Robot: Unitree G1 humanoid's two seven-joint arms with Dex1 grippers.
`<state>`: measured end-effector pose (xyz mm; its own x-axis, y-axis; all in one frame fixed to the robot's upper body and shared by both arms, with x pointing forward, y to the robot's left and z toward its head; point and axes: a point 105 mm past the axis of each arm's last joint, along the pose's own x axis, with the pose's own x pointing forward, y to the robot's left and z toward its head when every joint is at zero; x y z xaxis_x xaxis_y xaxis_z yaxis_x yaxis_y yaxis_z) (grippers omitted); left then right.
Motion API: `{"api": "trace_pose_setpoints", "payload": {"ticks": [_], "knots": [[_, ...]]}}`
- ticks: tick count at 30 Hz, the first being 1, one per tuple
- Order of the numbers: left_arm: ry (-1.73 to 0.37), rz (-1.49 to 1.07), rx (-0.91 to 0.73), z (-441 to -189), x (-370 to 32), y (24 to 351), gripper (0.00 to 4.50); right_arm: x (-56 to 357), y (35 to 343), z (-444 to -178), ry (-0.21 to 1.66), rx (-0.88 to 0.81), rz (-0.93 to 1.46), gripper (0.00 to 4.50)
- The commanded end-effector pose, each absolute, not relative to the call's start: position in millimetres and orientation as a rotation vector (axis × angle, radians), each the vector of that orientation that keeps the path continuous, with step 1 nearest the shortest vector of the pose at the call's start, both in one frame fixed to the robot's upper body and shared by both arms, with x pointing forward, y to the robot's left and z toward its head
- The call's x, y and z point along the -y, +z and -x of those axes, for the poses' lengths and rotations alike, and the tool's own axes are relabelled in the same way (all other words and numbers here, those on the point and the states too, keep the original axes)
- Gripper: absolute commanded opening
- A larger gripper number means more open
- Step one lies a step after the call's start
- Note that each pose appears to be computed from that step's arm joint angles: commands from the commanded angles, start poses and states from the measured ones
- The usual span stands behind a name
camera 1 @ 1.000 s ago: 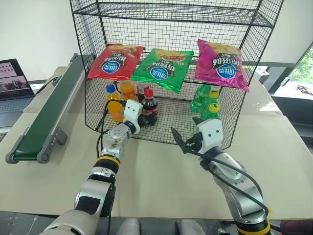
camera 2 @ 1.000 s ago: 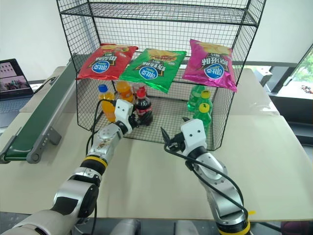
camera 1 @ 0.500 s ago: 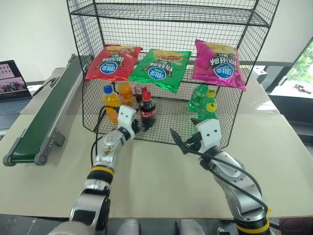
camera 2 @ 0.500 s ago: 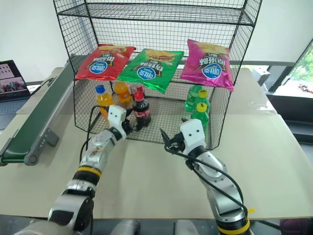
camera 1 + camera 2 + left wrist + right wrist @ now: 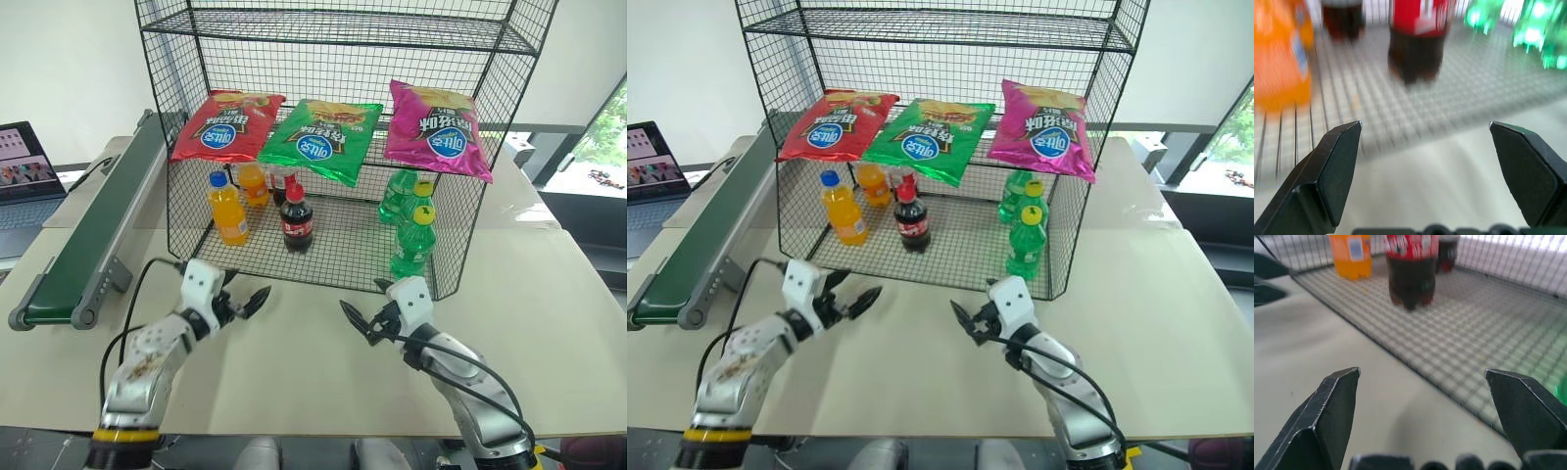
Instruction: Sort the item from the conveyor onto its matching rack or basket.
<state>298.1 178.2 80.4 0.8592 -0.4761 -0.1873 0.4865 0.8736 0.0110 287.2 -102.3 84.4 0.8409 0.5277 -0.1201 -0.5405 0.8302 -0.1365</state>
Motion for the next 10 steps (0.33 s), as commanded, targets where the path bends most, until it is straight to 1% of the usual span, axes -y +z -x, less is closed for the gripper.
{"api": "trace_pose_setpoints", "payload": {"ticks": [1, 5, 10], "knots": [[-0.446, -0.107, -0.134, -290.6, -183.3, 90.7, 4.44, 98.2, 92.9, -285.6, 0.567, -0.015, 0.177, 4.50], [-0.388, -0.124, -0.130, -287.6, -189.8, 86.4, 4.44, 95.5, 93.5, -283.4, 0.557, -0.005, 0.160, 4.50], [-0.393, -0.111, -0.119, -289.7, -191.5, 87.0, 4.44, 94.0, 96.1, -284.4, 0.554, 0.005, 0.161, 4.50]]}}
